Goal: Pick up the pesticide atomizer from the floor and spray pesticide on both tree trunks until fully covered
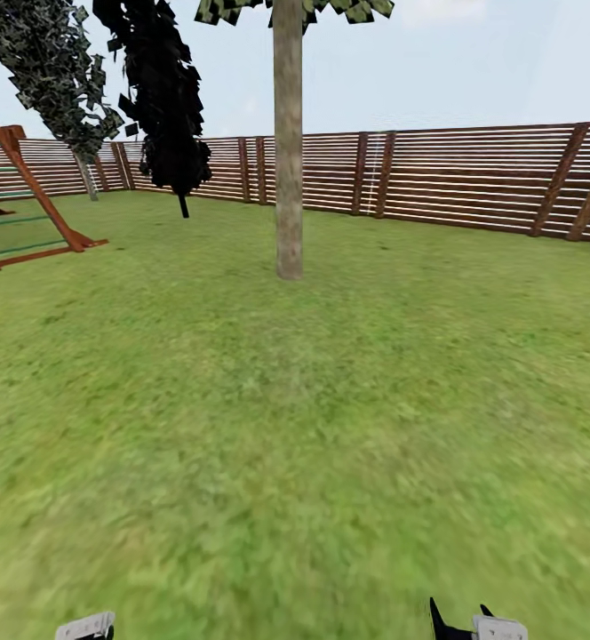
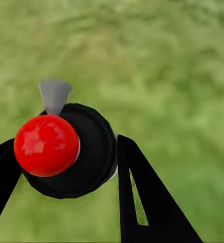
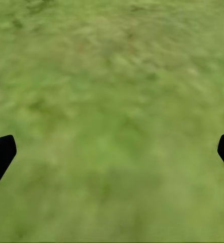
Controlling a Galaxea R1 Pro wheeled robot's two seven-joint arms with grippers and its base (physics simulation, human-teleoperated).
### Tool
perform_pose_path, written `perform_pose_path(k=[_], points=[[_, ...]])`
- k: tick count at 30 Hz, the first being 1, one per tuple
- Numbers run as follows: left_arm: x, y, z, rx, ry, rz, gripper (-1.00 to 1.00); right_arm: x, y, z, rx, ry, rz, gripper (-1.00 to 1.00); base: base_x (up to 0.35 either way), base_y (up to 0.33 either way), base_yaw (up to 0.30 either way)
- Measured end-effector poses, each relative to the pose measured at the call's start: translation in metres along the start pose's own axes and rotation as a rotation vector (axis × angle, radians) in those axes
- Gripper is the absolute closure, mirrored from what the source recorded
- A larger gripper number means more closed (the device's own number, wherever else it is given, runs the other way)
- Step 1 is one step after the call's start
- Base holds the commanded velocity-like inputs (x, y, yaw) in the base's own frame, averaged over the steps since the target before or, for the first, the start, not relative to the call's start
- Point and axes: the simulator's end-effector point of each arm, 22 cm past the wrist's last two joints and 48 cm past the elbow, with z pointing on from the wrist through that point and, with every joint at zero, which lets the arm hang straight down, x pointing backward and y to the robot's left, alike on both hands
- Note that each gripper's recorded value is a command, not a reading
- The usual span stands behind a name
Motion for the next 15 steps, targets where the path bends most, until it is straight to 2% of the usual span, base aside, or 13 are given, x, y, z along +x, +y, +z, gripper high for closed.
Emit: perform_pose_path(k=[3, 15], points=[[0.0001, 0.0001, 0.0, 0.0, 0.0, 0.0, 1.0, -0.0012, -0.0088, 0.0002, 0.007, -0.001, -0.011, -1.0, 0.34, 0.0, 0.0], [-0.0002, -0.0005, 0.0, 0.003, 0.0, -0.001, 1.0, 0.0019, -0.0017, -0.0007, -0.004, 0.007, -0.007, -1.0, 0.34, 0.0, 0.0]])
